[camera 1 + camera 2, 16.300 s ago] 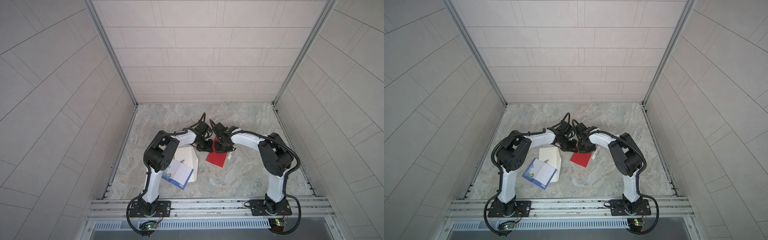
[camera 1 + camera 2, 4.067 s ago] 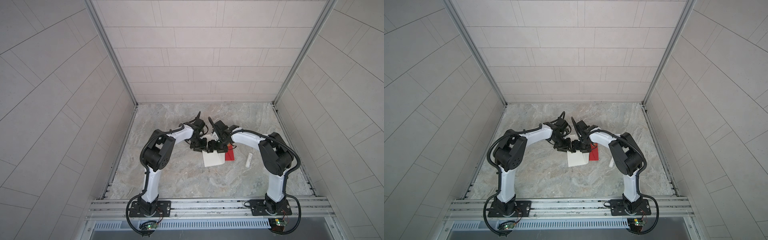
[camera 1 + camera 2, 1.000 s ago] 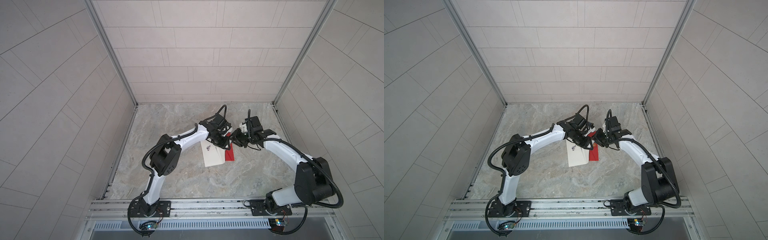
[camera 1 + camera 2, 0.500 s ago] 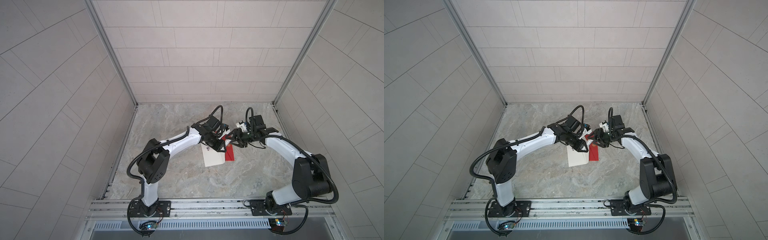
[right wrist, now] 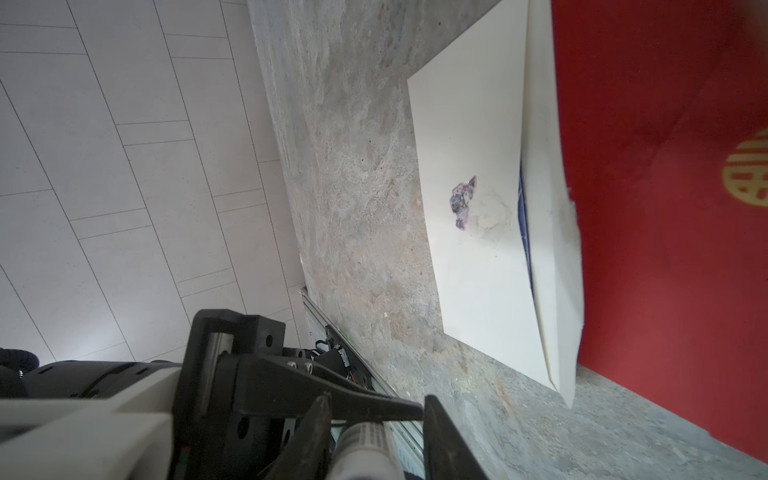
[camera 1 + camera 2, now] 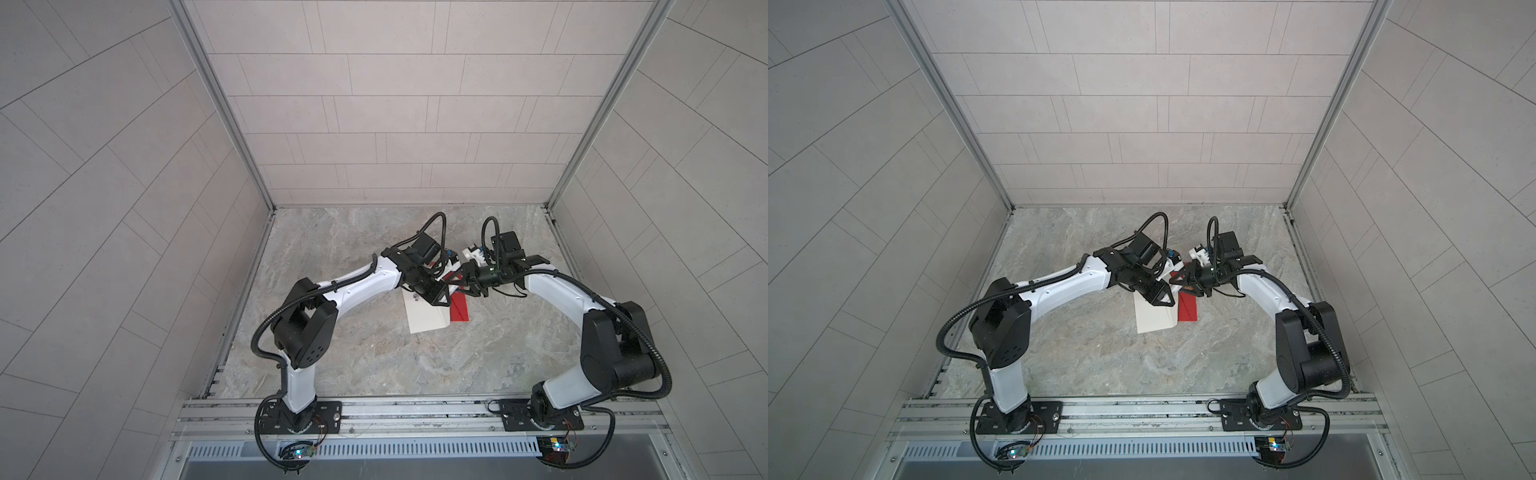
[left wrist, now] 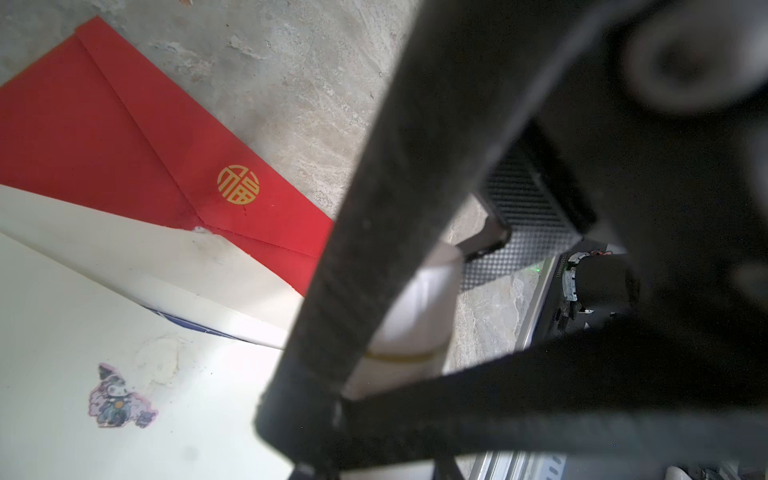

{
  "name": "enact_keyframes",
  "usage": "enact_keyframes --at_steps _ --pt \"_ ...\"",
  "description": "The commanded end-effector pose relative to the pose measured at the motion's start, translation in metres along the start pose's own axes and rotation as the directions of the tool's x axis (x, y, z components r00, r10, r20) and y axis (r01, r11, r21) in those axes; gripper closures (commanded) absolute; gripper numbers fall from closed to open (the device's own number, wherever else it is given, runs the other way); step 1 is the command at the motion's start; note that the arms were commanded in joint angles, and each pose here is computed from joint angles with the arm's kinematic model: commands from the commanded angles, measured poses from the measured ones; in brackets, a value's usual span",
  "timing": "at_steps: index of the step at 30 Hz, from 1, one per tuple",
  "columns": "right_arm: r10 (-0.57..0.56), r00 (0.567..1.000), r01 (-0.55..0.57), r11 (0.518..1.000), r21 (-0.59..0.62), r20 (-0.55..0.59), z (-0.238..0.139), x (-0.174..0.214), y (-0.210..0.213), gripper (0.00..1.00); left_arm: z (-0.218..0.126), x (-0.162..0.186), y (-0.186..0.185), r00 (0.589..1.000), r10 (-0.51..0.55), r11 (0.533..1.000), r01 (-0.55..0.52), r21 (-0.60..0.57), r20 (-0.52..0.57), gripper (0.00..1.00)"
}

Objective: Place the letter into the envelope and seal it
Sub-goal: 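Bring the glue stick to the white envelope flap while left gripper holds it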

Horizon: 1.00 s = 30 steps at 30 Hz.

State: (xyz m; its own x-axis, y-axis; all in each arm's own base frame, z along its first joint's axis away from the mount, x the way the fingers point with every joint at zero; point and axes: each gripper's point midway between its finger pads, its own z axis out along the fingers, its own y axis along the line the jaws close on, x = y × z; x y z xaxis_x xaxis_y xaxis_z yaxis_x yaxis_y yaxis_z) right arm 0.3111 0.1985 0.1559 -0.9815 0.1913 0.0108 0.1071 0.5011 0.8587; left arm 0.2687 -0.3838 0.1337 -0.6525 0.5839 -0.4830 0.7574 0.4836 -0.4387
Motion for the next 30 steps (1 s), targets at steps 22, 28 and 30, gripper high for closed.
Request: enact_keyframes --at_steps 22,28,30 --pt "-0.426 0.868 0.219 0.79 0.573 0.255 0.005 -0.029 -0.002 0.89 -0.045 0.039 0.136 0.704 -0.668 0.717 0.695 -0.044 0.24 0.24" --pt "-0.525 0.816 0.267 0.716 0.645 0.244 0.031 -0.046 0.008 0.89 -0.038 0.075 0.16 0.613 -0.77 0.587 0.79 -0.176 0.177 0.24" --pt "-0.529 0.82 0.274 0.697 0.662 0.217 0.042 -0.05 0.003 0.89 -0.035 0.077 0.161 0.601 -0.783 0.574 0.797 -0.186 0.16 0.24"
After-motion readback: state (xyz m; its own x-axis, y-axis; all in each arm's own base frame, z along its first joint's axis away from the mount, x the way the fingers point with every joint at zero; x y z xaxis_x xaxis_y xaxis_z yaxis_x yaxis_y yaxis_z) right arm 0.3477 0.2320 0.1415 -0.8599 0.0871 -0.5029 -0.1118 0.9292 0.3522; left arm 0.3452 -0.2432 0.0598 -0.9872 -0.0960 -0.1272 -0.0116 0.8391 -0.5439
